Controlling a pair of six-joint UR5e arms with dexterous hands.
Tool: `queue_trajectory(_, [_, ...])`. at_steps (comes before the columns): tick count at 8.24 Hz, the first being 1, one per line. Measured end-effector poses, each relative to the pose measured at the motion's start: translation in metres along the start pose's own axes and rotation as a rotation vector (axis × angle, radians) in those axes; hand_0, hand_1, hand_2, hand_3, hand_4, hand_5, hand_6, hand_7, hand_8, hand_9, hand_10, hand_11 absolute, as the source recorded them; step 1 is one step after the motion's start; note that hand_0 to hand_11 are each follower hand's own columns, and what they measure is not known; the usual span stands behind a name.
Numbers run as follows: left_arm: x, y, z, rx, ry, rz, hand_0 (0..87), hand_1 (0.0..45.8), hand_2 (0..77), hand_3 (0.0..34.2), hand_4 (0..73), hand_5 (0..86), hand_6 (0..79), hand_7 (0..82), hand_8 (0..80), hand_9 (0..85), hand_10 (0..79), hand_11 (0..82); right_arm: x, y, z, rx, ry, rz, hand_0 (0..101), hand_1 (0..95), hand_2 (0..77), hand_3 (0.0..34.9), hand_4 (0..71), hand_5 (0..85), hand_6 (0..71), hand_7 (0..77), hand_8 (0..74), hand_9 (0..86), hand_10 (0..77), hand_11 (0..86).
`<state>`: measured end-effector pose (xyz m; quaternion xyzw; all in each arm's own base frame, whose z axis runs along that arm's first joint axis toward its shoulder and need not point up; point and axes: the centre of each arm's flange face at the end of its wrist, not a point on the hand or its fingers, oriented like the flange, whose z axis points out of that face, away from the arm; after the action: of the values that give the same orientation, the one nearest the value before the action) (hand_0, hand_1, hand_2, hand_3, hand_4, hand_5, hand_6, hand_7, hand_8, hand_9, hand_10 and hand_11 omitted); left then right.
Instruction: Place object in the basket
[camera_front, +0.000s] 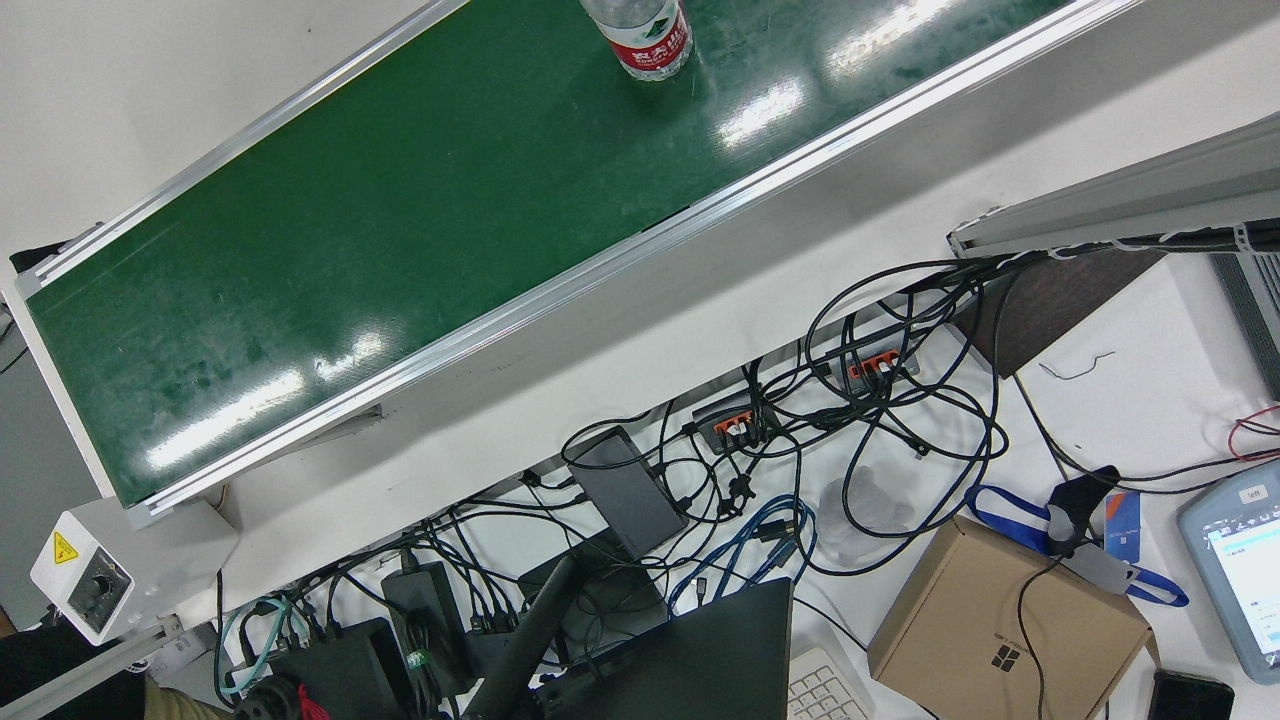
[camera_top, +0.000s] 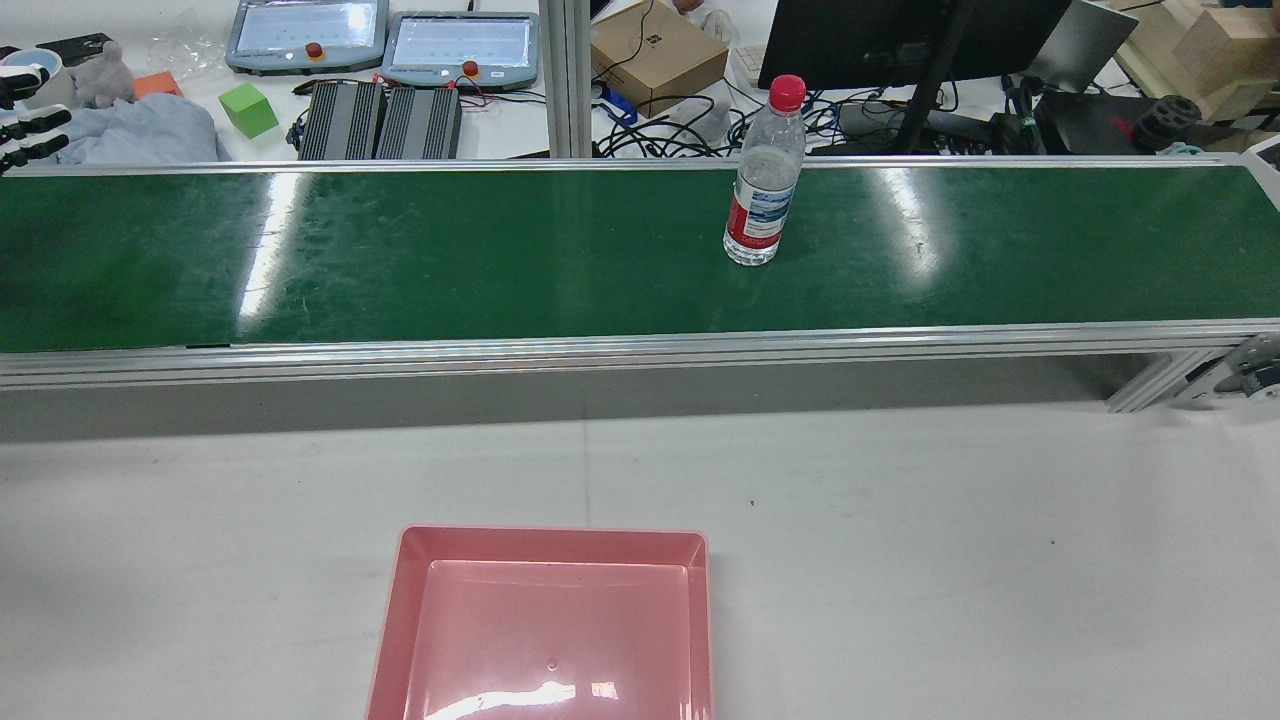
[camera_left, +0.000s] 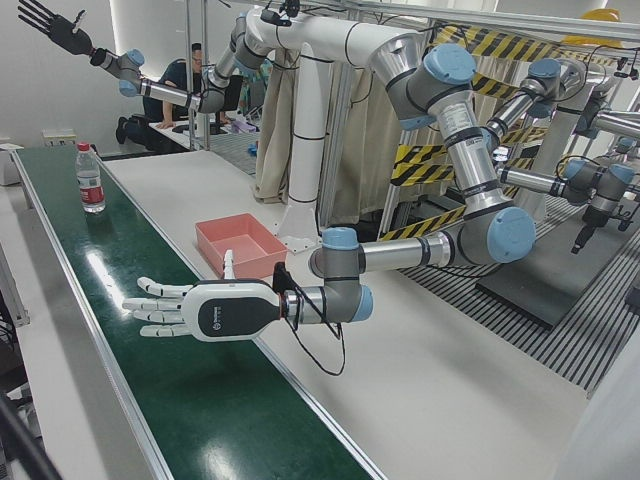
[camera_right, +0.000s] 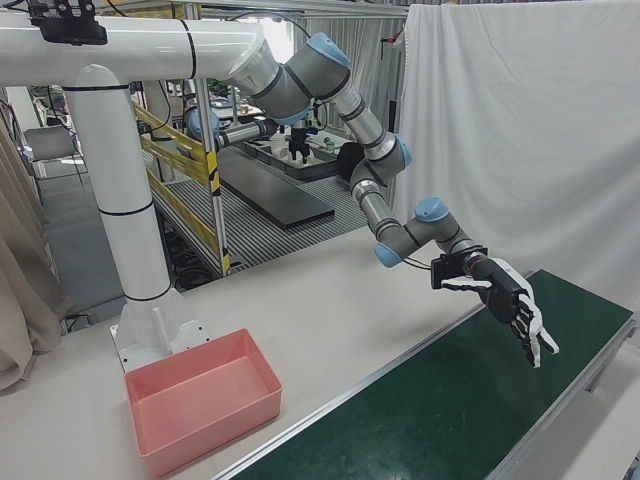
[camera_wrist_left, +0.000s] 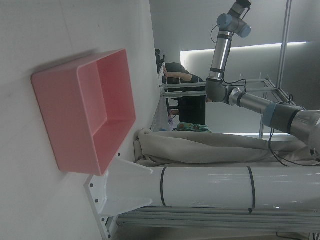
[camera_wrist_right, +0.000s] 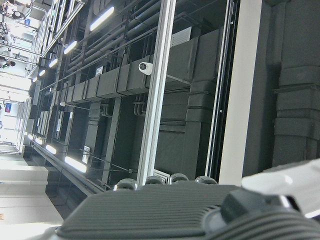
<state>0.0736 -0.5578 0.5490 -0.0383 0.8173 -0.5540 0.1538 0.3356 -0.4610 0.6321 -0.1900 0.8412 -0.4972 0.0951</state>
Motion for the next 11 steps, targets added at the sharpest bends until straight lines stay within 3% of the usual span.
queue_trajectory(7, [-0.0015,-0.0045,-0.002,0.011,-0.004,0.007,57.3,5.4,0.5,5.0,7.1,25.6,7.6,4.4,12.0,13.1,6.0,10.9,0.0,-0.0003,-0.0002,0.001,0.0,0.0,0,0.0,0.5,0.2,0.5,0.0,0.0,0.5,0.0,0.0,0.0,0.0])
queue_trajectory(8, [-0.0019,-0.0046,-0.002,0.011,-0.004,0.007,57.4,5.4,0.5,5.1,2.7,25.6,6.0,2.2,9.3,10.9,6.0,10.9,0.0,-0.0002,-0.0001,0.001,0.0,0.0,0,0.0,0.5,0.1,0.5,0.0,0.0,0.5,0.0,0.0,0.0,0.0])
queue_trajectory(9, [-0.0024,-0.0052,-0.0024,0.012,-0.005,0.008,57.3,5.4,0.5,6.7,2.7,25.6,6.0,3.3,9.3,10.9,6.0,10.9,0.0,-0.0001,-0.0001,0.0,0.0,0.0,0,0.0,0.5,0.1,0.5,0.0,0.0,0.5,0.0,0.0,0.0,0.0])
queue_trajectory(11, [-0.0028,-0.0055,-0.0028,0.013,-0.006,0.009,57.4,5.4,0.5,5.9,3.3,25.6,6.0,3.3,9.8,12.0,6.0,10.9,0.0,-0.0001,-0.0001,0.0,0.0,0.0,0,0.0,0.5,0.1,0.5,0.0,0.0,0.5,0.0,0.0,0.0,0.0])
